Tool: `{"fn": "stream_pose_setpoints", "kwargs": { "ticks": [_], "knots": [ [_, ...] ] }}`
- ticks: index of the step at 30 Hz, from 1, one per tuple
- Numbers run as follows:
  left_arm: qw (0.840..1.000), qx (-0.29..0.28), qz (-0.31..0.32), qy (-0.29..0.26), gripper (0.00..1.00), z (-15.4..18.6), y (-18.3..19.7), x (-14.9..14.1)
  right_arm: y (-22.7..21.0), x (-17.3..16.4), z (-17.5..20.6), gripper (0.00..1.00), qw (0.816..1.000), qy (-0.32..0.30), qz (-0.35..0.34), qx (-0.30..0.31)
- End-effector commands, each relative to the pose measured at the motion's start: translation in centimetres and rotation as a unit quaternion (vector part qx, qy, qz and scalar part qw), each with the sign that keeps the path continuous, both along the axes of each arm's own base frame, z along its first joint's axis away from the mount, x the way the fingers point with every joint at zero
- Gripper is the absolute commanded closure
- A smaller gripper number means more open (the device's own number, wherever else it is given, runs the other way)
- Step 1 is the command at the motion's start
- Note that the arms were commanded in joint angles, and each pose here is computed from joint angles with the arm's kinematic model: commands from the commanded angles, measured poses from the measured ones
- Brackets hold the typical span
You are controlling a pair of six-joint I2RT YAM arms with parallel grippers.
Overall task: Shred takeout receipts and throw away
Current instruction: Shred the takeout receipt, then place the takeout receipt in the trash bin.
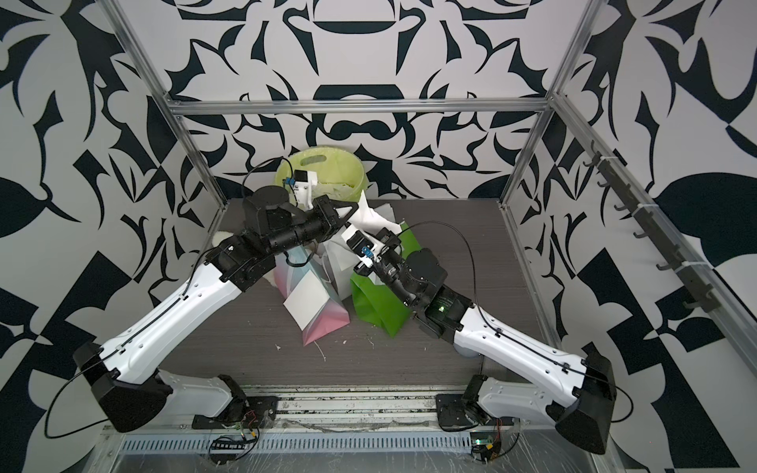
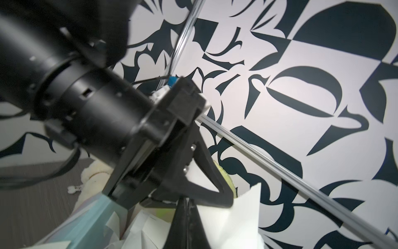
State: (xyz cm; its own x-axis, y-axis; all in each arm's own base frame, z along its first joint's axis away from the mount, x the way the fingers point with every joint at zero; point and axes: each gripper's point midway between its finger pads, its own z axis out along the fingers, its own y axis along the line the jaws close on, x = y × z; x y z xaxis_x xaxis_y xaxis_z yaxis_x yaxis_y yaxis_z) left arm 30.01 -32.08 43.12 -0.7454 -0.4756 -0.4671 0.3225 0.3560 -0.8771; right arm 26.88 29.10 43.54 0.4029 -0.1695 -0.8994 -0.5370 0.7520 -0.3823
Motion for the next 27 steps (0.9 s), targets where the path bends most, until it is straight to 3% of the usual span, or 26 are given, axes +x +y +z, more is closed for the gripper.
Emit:
{"fn": "stream_pose_setpoints", "kwargs": {
  "ticks": [1,7,13,16,20,22,24,27],
  "knots": [
    [0.999,-0.028,0.011,-0.038,1.0,2.0,1.1,-0.7,-4.1,1.7,4.7,1.0,0.986,0.038,-0.046,0.157],
    [0.998,-0.038,0.0,-0.043,1.0,2.4,0.9,-1.1,-8.7,6.1,4.6,1.0,0.959,0.082,-0.075,0.261],
    [0.997,-0.036,-0.004,-0.069,1.0,4.2,1.9,-2.6,-16.4,12.3,3.9,1.0,0.934,0.087,-0.169,0.302],
    [0.996,-0.009,0.007,-0.083,1.0,4.2,2.6,-2.6,-17.9,13.8,4.0,1.0,0.933,0.095,-0.165,0.305],
    [0.984,0.099,0.08,-0.123,1.0,4.1,5.1,-0.4,-14.9,13.9,5.0,1.0,0.944,0.106,-0.079,0.302],
    [0.976,0.157,0.108,-0.108,1.0,2.7,6.2,2.9,-12.2,13.9,5.9,1.0,0.948,0.111,-0.038,0.297],
    [0.973,0.162,0.141,-0.087,1.0,2.2,8.1,5.9,-9.0,13.9,6.5,1.0,0.957,0.101,-0.011,0.273],
    [0.968,0.155,0.176,-0.092,1.0,2.5,10.2,10.0,-5.1,15.1,7.0,1.0,0.954,0.109,0.038,0.276]
  ]
}}
